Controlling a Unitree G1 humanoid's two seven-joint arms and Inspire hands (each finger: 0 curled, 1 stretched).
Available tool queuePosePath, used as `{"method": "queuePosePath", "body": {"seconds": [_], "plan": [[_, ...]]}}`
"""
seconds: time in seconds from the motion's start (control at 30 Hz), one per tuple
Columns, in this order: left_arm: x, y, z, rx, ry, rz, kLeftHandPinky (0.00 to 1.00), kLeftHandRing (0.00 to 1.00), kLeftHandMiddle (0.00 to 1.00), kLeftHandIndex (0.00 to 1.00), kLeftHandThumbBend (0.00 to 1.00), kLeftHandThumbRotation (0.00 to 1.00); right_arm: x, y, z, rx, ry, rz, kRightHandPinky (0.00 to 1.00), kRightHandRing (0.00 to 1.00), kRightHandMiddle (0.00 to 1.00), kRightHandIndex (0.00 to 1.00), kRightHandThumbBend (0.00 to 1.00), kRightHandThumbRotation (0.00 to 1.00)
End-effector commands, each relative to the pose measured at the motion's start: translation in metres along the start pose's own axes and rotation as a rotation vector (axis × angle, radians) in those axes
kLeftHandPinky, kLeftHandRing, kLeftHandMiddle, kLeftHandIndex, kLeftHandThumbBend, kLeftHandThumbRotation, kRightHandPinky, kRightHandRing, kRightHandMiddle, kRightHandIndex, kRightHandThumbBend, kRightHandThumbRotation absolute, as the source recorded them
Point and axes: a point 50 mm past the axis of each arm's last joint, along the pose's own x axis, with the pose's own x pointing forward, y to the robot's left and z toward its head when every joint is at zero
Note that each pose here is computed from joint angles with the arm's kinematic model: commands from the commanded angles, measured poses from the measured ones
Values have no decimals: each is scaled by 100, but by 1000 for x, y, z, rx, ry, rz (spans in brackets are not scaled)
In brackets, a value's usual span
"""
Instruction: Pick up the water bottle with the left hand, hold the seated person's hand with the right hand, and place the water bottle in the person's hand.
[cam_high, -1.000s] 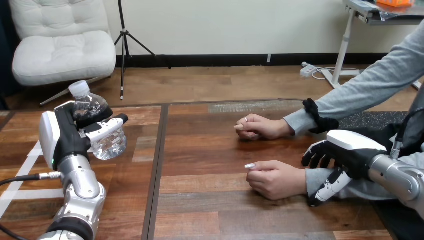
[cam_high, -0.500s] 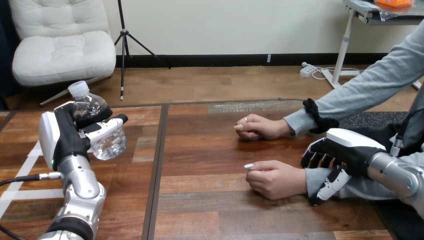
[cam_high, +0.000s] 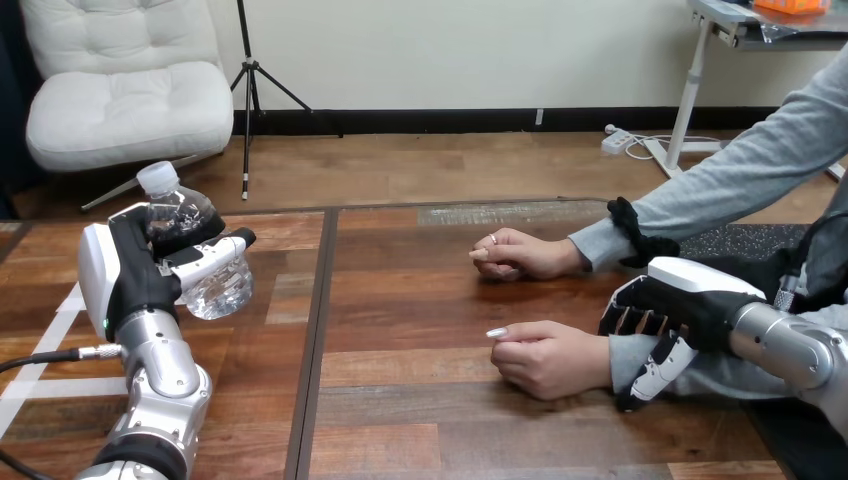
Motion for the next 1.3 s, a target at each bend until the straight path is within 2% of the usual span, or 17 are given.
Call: {"method": "queuePosePath", "body": {"seconds": [0.0, 0.27, 0.77, 1.27], "plan": [[14, 1, 40, -55, -124, 21, 29, 35, 39, 48, 77, 0, 9, -4, 18, -2, -54, 3, 53, 55, 60, 62, 92, 3], [15, 1, 40, -61, -118, 20, 26, 32, 37, 48, 76, 0, 9, -4, 19, -3, -57, 4, 49, 51, 57, 59, 91, 1], [15, 1, 40, -59, -125, 22, 34, 41, 44, 48, 77, 0, 9, -5, 19, -21, -53, 4, 36, 40, 46, 47, 91, 0], [15, 2, 40, -54, -125, 18, 31, 36, 41, 48, 76, 0, 9, -6, 20, -49, -63, -2, 29, 34, 40, 40, 90, 0]]}}
